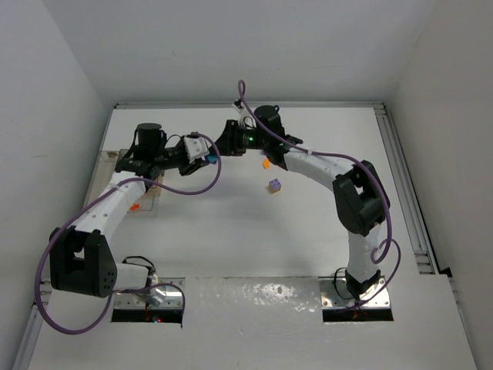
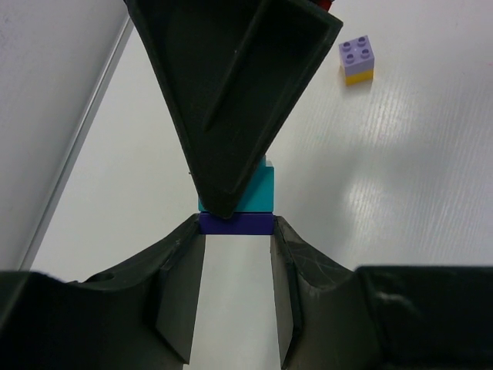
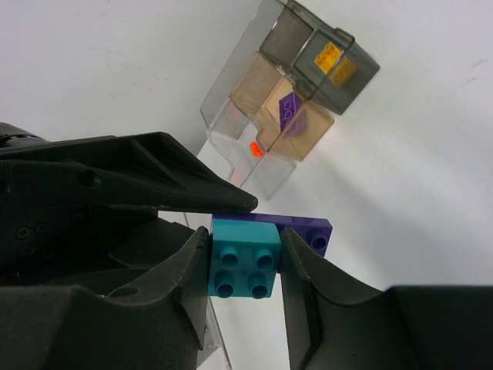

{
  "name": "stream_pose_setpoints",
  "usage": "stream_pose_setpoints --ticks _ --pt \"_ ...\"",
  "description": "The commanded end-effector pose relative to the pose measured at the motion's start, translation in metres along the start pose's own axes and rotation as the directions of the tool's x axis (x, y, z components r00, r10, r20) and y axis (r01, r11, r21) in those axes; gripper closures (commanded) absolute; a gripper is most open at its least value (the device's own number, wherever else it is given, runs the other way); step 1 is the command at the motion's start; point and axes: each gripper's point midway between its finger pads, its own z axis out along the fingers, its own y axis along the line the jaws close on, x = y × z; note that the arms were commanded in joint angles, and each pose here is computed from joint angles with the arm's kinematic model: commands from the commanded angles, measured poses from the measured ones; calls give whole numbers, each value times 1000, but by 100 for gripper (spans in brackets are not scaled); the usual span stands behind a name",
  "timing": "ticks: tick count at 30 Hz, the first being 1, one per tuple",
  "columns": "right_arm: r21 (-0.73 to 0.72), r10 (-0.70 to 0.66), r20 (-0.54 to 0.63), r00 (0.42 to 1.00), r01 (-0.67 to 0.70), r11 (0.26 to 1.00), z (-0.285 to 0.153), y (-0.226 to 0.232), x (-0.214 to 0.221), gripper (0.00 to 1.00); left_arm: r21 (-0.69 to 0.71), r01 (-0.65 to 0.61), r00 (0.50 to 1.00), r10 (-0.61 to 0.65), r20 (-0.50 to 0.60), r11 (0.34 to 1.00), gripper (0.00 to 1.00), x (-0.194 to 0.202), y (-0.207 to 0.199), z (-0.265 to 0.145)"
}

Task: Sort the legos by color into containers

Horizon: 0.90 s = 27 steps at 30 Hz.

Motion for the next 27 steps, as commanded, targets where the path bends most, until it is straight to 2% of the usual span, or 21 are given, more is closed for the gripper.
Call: stream_pose_setpoints --ticks 1,17,19,20,22,23,24,26,27 --pt "-33 -23 47 999 24 999 -20 8 -20 100 -47 -6 997 2 -75 999 100 18 7 -6" --pt "19 -13 60 998 11 1000 -39 -10 -22 100 -53 17 987 -26 -159 998 100 41 2 -12" --pt "28 -23 54 998 21 999 -41 -11 -22 100 -91 26 983 -42 -176 995 100 40 12 -16" --pt "35 -27 52 998 25 999 -41 -12 -21 100 -123 73 978 -95 -185 990 100 42 16 -20" --pt "71 -50 38 998 47 996 -46 -15 -18 100 -227 148 959 -196 -206 963 100 53 39 -41" --pt "94 -46 23 999 43 995 -48 -20 -13 100 -291 211 931 -282 -231 933 100 74 51 -66" --pt "107 -63 21 998 60 992 -50 -22 -12 100 -324 226 923 -308 -229 919 100 74 64 -82" --pt "117 -66 13 998 65 991 -53 -24 -7 100 -331 305 866 -404 -294 893 100 104 59 -118" --pt "117 -68 9 998 66 991 -53 -24 -6 100 -289 256 895 -339 -290 923 100 97 64 -130"
